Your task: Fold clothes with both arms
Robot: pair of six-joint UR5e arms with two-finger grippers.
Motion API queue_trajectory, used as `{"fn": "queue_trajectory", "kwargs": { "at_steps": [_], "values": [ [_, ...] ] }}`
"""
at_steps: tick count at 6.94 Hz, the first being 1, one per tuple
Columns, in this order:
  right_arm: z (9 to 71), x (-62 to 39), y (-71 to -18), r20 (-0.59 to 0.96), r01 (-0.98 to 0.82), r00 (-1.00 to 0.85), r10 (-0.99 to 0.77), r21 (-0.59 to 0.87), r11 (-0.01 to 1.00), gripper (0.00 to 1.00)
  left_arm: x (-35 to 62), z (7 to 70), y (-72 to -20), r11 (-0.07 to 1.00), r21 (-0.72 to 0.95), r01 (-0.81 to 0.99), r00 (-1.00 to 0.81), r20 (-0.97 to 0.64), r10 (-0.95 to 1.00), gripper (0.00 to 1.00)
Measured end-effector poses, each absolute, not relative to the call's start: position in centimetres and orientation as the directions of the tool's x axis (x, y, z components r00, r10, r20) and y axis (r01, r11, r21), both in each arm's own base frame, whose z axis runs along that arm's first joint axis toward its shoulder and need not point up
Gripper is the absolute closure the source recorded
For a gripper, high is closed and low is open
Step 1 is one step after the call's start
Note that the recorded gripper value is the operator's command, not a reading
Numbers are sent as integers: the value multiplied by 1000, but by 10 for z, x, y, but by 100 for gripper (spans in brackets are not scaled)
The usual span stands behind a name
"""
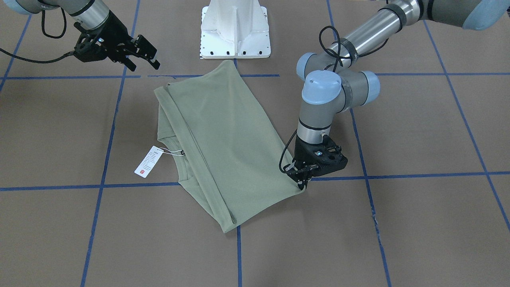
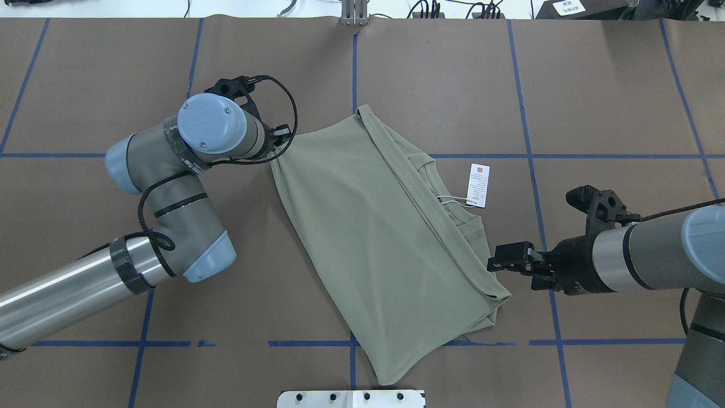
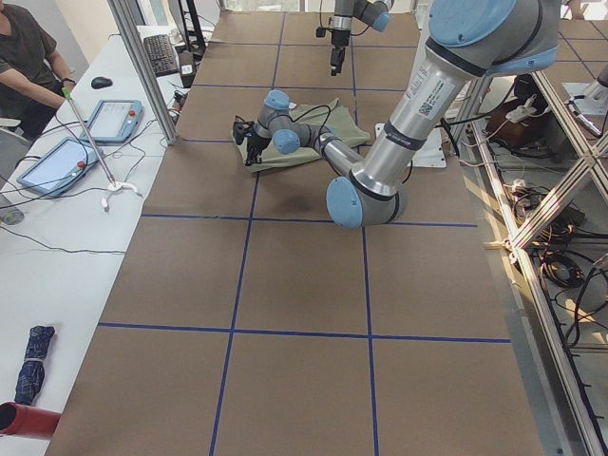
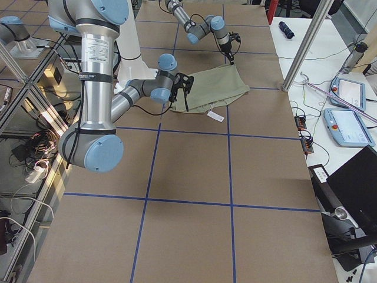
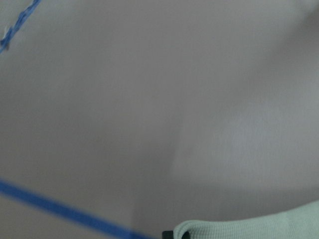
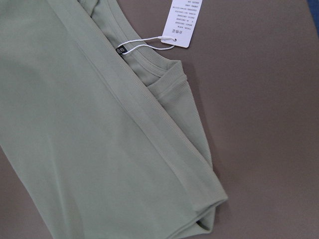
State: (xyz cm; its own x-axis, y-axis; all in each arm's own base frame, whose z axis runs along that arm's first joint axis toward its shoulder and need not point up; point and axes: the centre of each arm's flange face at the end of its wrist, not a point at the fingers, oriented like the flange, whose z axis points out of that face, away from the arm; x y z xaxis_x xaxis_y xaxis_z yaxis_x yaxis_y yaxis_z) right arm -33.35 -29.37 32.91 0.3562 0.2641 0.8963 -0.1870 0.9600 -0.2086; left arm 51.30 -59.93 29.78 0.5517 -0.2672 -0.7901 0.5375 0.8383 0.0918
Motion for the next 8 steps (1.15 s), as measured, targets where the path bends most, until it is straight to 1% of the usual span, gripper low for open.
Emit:
{"fn": "queue_trajectory", "kwargs": {
  "at_steps": [2, 3, 4, 5, 8],
  "values": [
    [328, -335, -294, 897, -185, 354, 263, -209, 960, 0, 519, 297, -658, 815, 201, 544, 572, -799, -185, 100],
    [327, -337, -294, 898, -184, 353, 263, -208, 961, 0, 527, 282, -676, 804, 234, 546, 560, -816, -144, 100],
    [327, -339, -295, 898, -184, 353, 262, -208, 961, 0, 538, 266, -689, 798, 253, 547, 548, -829, -112, 97],
    [327, -341, -296, 898, -183, 353, 262, -208, 961, 0, 544, 263, -695, 794, 264, 547, 541, -836, -94, 1],
    [327, -343, -300, 898, -188, 356, 260, -204, 961, 0, 540, 263, -706, 780, 334, 528, 575, -817, -39, 0]
  ]
}}
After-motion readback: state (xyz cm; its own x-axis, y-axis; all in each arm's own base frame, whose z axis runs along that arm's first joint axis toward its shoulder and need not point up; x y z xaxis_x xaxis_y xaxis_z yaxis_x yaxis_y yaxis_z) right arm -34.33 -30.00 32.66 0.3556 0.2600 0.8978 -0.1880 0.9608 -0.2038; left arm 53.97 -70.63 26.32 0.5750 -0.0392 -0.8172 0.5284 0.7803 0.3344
